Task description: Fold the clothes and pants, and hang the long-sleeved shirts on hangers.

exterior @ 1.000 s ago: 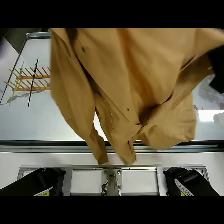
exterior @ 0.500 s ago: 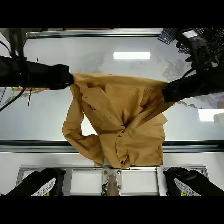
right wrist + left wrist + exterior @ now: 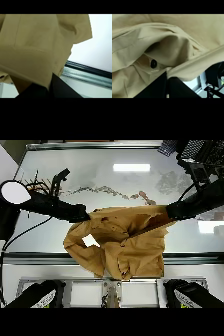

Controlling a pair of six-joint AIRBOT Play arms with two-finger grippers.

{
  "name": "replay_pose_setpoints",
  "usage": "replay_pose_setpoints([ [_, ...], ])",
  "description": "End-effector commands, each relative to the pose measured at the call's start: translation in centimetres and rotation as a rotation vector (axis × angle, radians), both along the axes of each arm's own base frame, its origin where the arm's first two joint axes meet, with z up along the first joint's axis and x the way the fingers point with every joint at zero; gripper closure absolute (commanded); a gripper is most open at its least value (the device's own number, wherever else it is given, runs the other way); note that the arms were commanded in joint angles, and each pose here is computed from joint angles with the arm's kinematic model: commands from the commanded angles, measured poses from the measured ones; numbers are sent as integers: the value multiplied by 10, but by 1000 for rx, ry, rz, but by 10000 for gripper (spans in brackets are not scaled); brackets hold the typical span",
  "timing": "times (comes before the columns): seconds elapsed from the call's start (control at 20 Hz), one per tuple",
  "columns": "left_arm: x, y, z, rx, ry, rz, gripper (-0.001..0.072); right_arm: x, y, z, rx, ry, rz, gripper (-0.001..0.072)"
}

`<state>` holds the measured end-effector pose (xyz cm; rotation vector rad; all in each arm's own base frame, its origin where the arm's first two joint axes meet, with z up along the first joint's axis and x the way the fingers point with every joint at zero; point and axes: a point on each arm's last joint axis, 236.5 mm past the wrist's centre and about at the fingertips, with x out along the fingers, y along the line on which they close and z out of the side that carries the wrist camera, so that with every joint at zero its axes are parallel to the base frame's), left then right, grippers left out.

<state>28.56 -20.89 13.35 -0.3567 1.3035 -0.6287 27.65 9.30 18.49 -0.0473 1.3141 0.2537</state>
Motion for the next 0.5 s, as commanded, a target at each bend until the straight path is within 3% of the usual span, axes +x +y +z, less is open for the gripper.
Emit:
replay_pose_setpoints([
  [0.0,3,-9,-14,-8,28,-16,695,-6,1,1,26,19,-80,692],
  [0.3,-15,-21,-21,16,32,-150,694,-7,0,-1,24,28,-81,692],
  [0.35,-13,-23,-19,11,13,-155,595,-7,0,-1,24,27,-80,691],
  [0.4,-9,-24,-16,6,-4,-151,265,-6,0,-1,24,28,-80,691],
  [0.45,-6,-25,-9,1,-24,-149,1,-6,0,-2,23,31,-80,691],
])
